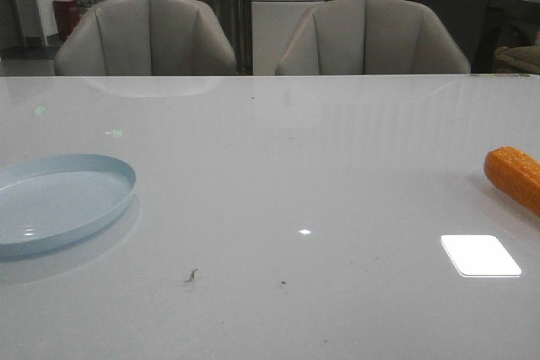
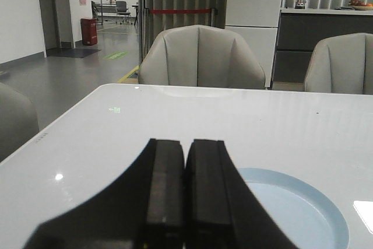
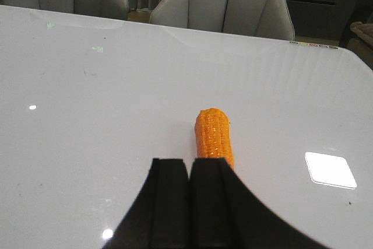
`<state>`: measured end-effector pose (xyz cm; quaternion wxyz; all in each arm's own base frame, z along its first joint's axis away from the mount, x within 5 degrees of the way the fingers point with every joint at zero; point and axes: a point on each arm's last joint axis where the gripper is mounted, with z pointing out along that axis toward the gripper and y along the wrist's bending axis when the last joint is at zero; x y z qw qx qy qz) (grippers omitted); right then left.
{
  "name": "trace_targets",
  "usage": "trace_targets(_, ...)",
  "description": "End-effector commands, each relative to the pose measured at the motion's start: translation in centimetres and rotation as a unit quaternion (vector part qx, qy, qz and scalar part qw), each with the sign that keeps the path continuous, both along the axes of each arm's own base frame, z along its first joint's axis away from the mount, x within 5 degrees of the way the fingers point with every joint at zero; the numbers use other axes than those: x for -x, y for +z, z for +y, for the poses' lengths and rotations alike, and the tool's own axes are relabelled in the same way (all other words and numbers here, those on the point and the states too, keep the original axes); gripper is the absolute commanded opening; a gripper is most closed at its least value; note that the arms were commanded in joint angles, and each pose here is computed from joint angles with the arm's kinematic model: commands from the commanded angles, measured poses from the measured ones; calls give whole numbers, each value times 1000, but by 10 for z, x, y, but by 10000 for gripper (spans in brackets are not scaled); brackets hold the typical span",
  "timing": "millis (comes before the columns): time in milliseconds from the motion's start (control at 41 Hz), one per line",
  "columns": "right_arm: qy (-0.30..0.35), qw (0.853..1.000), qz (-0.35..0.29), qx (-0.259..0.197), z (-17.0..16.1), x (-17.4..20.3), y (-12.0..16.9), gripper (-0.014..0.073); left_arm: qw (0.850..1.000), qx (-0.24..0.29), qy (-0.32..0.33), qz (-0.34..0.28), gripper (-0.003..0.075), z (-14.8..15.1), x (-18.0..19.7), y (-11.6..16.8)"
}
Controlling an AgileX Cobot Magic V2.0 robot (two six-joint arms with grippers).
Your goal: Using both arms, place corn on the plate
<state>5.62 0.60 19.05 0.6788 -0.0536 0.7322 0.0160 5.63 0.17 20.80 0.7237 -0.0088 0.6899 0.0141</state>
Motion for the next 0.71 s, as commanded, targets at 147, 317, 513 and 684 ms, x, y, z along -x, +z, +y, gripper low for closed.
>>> trace_targets(147, -6, 998, -63, 1, -1, 2, 16, 31, 999, 8, 3, -34, 87, 1, 0, -4)
trace_targets(317, -6, 998, -63, 1, -1, 2, 16, 31, 999, 7, 3, -37, 87, 1, 0, -3)
trace_targets(513, -6, 998, -63, 1, -1, 2, 16, 31, 999, 7, 3, -44, 87, 1, 0, -2)
trace_targets(684, -6, 998, -64, 1, -1, 2, 16, 31, 998, 7, 5, -60, 87, 1, 1, 1)
